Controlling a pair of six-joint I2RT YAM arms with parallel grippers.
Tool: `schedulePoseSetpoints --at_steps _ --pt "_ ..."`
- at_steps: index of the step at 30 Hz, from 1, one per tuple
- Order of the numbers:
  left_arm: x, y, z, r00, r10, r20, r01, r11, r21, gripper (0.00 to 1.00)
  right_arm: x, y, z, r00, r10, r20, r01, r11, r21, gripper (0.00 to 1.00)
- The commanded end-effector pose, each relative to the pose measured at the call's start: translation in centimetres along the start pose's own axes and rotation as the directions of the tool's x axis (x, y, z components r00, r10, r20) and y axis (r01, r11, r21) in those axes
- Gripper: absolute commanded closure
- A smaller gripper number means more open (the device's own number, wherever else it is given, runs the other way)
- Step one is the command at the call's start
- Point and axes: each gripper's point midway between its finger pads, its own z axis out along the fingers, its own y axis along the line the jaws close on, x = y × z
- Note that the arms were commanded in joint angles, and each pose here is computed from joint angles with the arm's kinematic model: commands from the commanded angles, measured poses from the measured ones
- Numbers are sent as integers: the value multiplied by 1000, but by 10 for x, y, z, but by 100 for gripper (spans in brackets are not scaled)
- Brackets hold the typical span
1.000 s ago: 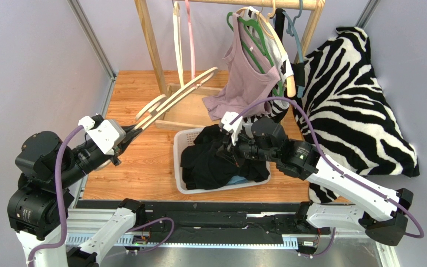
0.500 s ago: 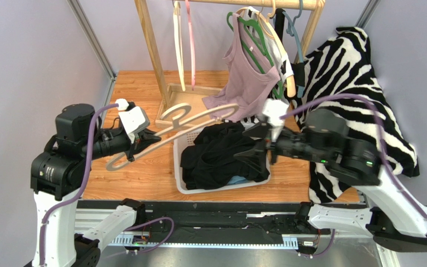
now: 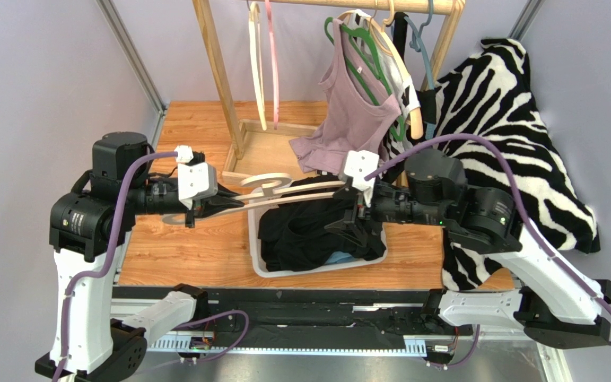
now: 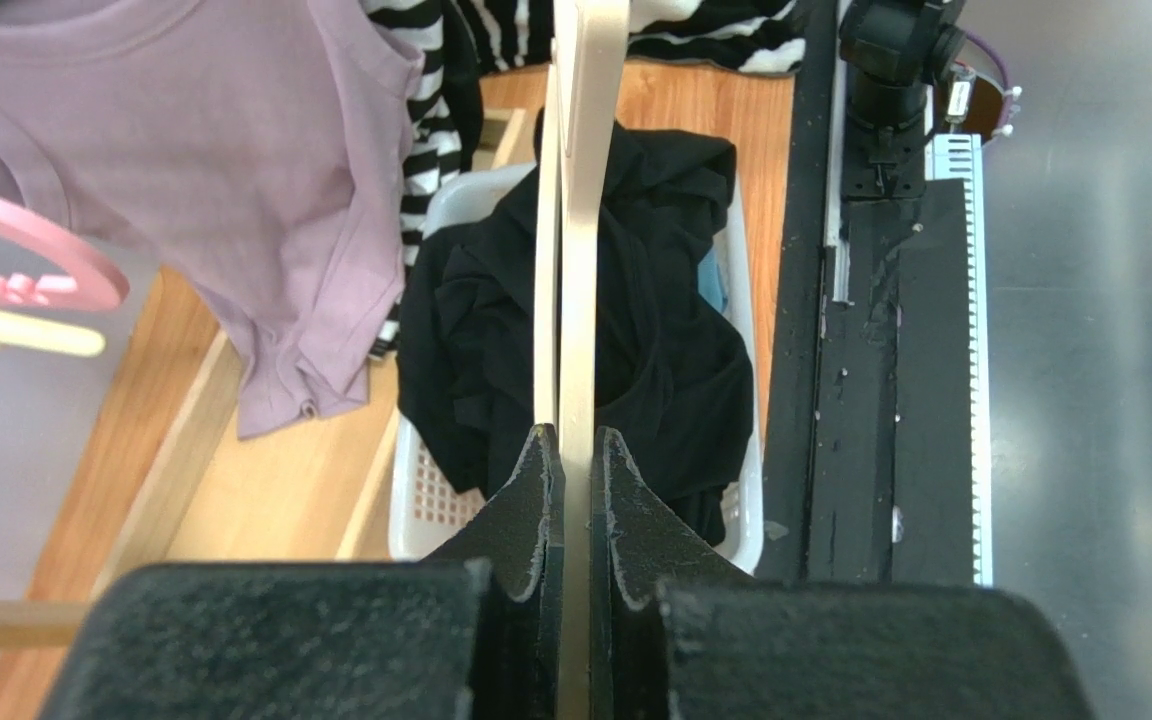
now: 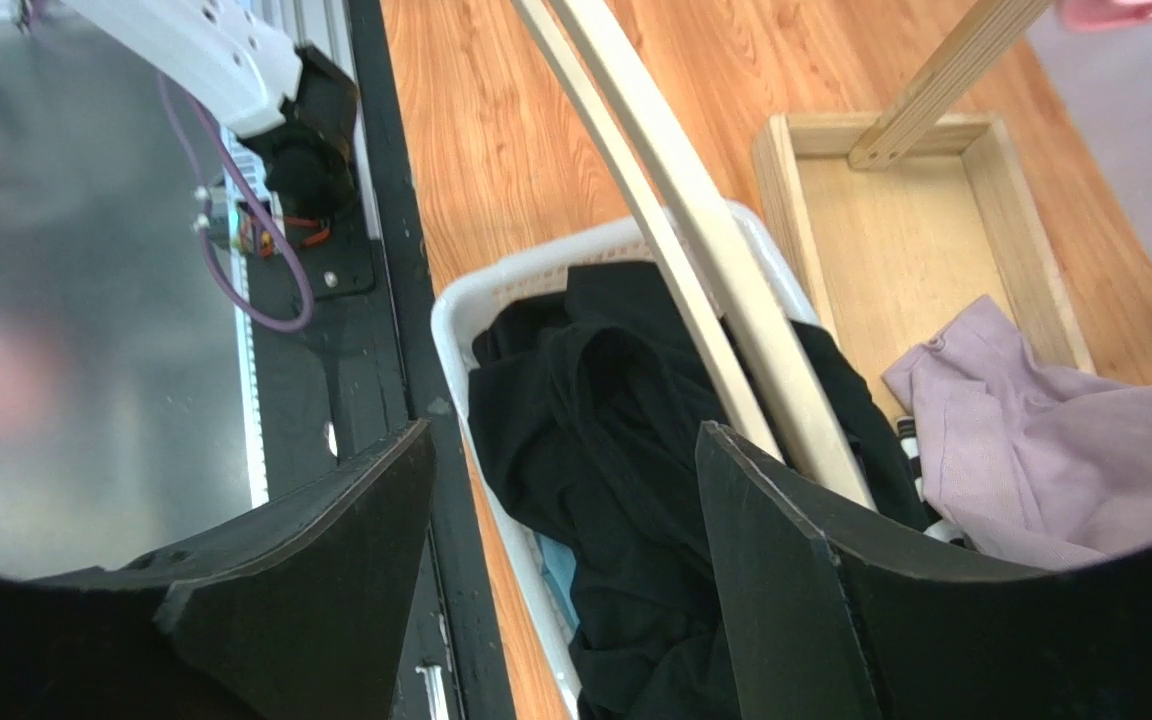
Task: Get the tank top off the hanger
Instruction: Place the tank top in the bin, then place the hanger at the clothesline.
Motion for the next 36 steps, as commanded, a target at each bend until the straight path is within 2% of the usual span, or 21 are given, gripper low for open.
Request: schedulePoseSetpoints --at_steps 1,15,20,25,31,33,34,35,36 --pt "20 -70 -14 984 -165 -65 174 969 177 100 -18 1 -13 996 -67 65 67 998 4 32" --pt "31 -68 -6 973 -211 -92 225 954 196 100 -48 9 -33 978 -138 155 145 989 -32 41" --pt "20 -75 -10 980 -194 -53 201 956 216 100 -43 0 -26 979 -162 127 163 987 4 42" --pt "13 -88 -16 986 -169 -18 168 958 234 100 -23 -12 -13 984 -171 46 168 985 46 47" --pt "12 -98 -20 986 -169 -6 165 956 244 100 -17 -14 -12 986 -166 28 164 985 55 60" --pt "12 -100 -21 987 -162 -1 158 957 243 100 -18 -12 -15 987 -158 35 157 986 50 69" --pt "11 -100 -21 988 -157 3 152 958 244 100 -19 -10 -16 987 -156 39 154 987 47 73" --pt "10 -100 -21 988 -156 4 151 958 243 100 -20 -10 -17 987 -153 42 151 988 44 86" --pt "10 -99 -21 988 -153 6 147 959 242 100 -18 -8 -18 989 -143 40 142 989 38 94"
